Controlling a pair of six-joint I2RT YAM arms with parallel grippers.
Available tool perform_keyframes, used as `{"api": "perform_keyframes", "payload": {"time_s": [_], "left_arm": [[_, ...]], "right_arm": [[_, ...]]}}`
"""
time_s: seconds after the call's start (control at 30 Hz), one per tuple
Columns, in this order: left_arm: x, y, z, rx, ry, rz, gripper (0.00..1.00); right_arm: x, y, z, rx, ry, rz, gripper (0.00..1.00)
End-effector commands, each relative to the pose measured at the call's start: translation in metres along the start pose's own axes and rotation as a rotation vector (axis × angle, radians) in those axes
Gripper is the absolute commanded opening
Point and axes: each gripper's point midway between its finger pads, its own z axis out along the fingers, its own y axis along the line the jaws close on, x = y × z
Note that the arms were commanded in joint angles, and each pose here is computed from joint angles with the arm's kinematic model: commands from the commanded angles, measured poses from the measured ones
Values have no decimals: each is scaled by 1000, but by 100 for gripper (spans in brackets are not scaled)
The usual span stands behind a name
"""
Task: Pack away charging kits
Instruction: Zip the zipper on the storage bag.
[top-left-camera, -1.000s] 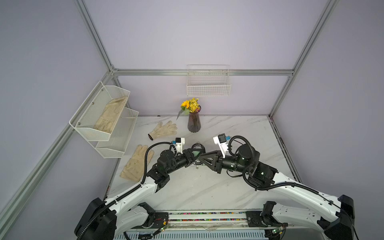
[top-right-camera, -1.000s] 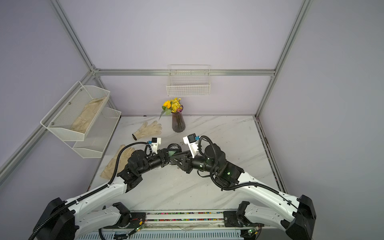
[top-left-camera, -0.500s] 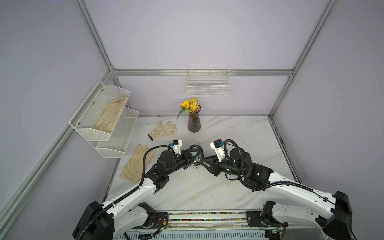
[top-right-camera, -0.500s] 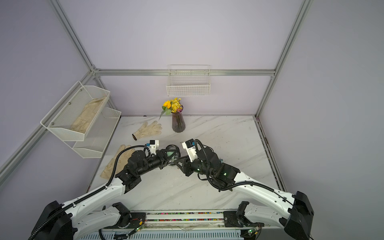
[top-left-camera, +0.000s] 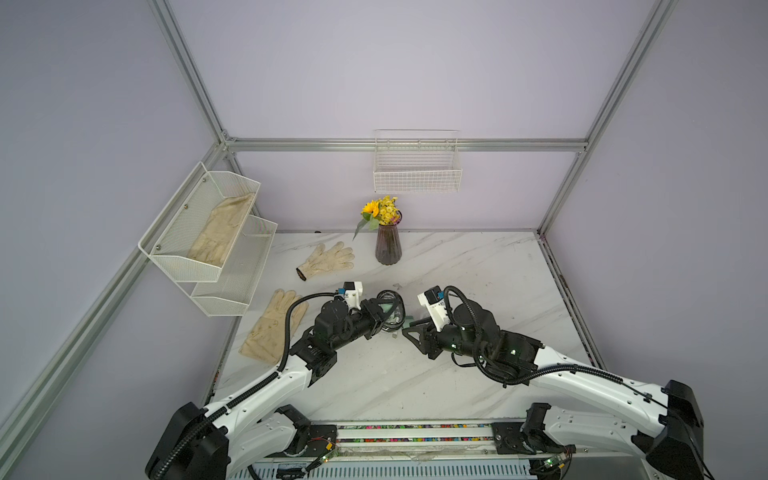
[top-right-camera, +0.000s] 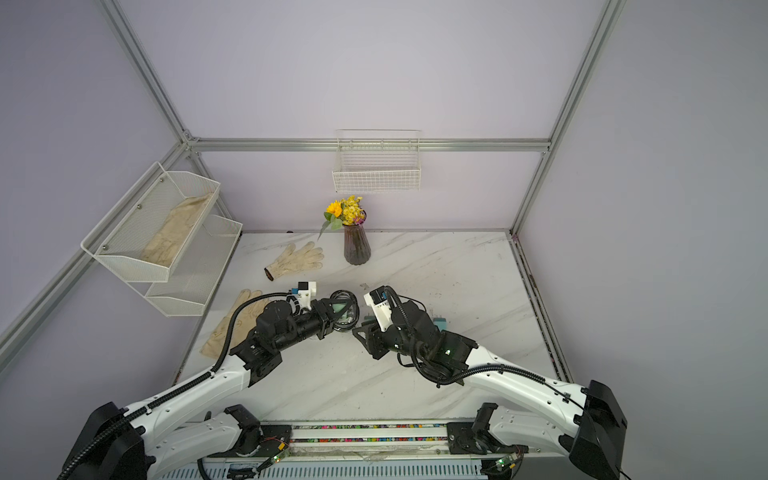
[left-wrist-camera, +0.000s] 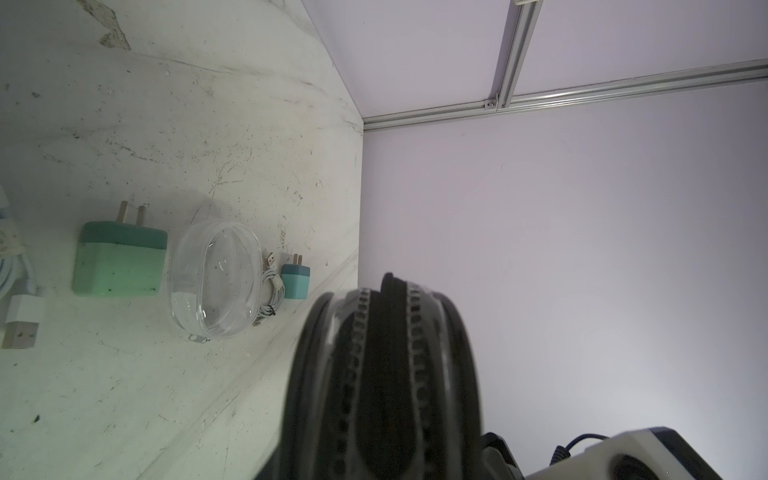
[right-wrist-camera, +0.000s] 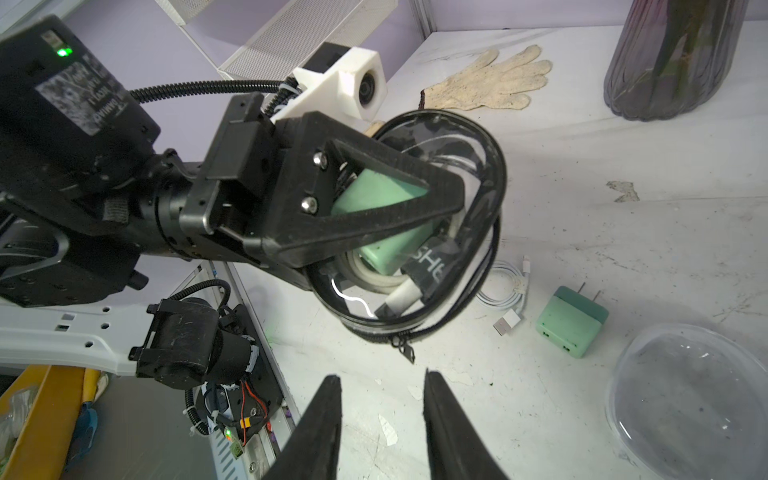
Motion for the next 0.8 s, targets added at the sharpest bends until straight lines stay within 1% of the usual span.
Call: {"api": "perform_keyframes", "payload": {"time_s": [0.0,0.17,0.5,0.73,0.77], "left_arm": [[-6,-45,-4,121,-7,33,32],[-5,-47,-4,129,0,37,32],[-2,-48,-2,140,19,38,32],[-1,-48,0,146,32,40,31],[-1,-48,0,146,33,39,32]], "right_arm": [[2,-1,4,5,-6,-26,36],[0,-2,13,12,-1,-50,34],[-5,-3,15,20,-24,-62,28],[-10,1,20,5,-31,-79,19],[-10,1,21,2,-31,-79,16]]}}
